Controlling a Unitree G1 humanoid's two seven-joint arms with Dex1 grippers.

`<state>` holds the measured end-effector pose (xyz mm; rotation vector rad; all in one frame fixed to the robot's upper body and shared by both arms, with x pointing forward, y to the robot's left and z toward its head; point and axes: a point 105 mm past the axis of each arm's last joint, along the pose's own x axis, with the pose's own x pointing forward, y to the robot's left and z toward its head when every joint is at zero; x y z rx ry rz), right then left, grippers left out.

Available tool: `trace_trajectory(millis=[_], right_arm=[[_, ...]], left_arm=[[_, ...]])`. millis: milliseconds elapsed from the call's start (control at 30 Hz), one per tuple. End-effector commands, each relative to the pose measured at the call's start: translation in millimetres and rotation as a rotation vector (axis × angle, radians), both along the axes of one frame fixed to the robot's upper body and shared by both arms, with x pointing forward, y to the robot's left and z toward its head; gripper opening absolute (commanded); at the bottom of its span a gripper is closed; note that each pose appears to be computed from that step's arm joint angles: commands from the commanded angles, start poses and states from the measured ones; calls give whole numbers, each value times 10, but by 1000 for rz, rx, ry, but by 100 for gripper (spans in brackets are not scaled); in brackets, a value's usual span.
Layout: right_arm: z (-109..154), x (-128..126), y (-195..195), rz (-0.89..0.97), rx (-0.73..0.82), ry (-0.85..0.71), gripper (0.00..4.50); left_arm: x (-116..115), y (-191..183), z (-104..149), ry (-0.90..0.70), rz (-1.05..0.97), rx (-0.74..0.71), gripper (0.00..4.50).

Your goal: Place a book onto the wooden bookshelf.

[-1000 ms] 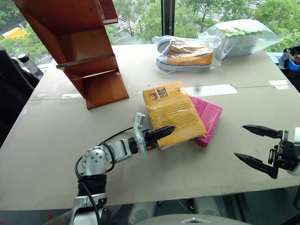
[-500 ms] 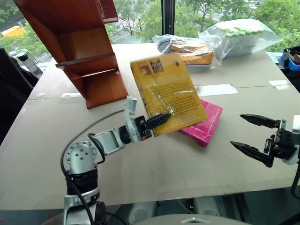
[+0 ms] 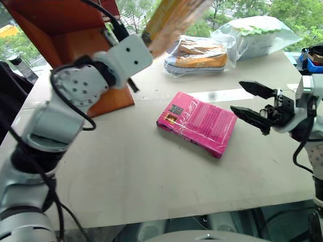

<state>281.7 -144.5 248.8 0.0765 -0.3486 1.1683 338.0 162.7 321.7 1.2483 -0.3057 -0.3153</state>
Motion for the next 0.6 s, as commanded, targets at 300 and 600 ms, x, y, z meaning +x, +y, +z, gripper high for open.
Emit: trace_trajectory(millis=[300, 600], right_arm=[[154, 148, 177, 107, 64, -19, 450], [220, 249, 274, 64, 37, -24, 450]], left_arm=[[-142, 1090, 126, 4, 475, 391, 1], [-156, 1485, -97, 117, 626, 373, 1]])
